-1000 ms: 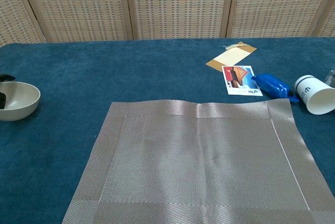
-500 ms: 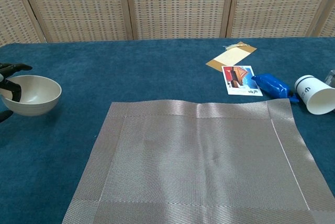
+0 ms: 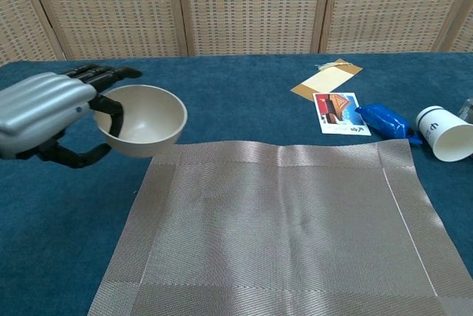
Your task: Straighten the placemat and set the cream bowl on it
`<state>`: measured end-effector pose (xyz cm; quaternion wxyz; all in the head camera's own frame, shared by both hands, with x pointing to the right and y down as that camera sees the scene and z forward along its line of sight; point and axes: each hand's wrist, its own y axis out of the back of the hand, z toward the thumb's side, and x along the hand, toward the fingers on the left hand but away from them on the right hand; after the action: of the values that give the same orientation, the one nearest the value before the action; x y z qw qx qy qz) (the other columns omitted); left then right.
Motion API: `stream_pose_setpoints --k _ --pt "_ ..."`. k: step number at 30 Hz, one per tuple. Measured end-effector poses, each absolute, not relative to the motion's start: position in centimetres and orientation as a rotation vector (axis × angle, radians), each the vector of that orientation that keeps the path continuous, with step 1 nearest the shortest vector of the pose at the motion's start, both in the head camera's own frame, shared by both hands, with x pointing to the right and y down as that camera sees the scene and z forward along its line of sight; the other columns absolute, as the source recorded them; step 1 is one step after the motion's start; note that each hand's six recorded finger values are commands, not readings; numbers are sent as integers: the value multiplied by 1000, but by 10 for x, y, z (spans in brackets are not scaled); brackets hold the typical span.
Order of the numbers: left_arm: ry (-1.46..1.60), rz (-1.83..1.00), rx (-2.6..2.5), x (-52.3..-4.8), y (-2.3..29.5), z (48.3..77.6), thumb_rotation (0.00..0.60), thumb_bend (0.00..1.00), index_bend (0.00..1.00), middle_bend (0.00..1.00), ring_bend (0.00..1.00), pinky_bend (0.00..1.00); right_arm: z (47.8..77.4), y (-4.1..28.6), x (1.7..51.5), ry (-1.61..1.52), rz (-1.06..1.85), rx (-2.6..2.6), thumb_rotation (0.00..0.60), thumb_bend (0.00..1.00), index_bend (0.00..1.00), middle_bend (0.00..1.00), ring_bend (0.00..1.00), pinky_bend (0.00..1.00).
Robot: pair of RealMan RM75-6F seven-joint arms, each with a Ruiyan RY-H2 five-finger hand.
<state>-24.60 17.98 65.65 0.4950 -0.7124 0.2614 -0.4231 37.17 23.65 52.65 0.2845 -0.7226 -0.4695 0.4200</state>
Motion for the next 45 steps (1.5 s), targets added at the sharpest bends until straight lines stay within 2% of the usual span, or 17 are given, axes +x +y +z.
stream_pose_setpoints --k 5,15,16,20,22,24,27,31,37,45 --pt "601 -931 -1777 -203 189 655 600 582 837 0 0 0 525 235 373 -1265 1121 -1933 600 125 143 0 0 0" --pt "519 -857 -1847 -146 211 665 600 561 820 0 0 0 523 234 376 -1277 1115 -1937 600 126 144 0 0 0" --pt "516 -855 -1854 -142 212 666 600 544 801 0 0 0 523 234 375 -1276 1115 -1938 600 125 143 0 0 0" --pt "508 -860 -1882 -128 219 673 600 322 537 0 0 0 523 235 375 -1271 1115 -1940 600 125 144 0 0 0" --pt "498 -868 -1877 -127 220 676 600 260 433 0 0 0 523 235 375 -1269 1117 -1938 600 125 144 0 0 0" --pt "486 -880 -1869 -126 222 679 600 218 323 0 0 0 523 236 374 -1268 1118 -1938 600 125 143 0 0 0" --pt "479 -898 -1871 -129 224 683 600 166 244 0 0 0 524 236 374 -1266 1121 -1936 600 125 143 0 0 0" --pt "480 -917 -1867 -138 222 684 600 118 210 0 0 0 524 236 374 -1265 1123 -1934 600 125 143 0 0 0" --pt "500 -953 -1863 -162 216 677 600 115 172 0 0 0 525 236 373 -1256 1127 -1933 600 126 143 0 0 0" --pt "626 -1032 -1792 -227 200 652 600 115 175 0 0 0 530 237 372 -1235 1144 -1928 600 125 143 0 0 0"
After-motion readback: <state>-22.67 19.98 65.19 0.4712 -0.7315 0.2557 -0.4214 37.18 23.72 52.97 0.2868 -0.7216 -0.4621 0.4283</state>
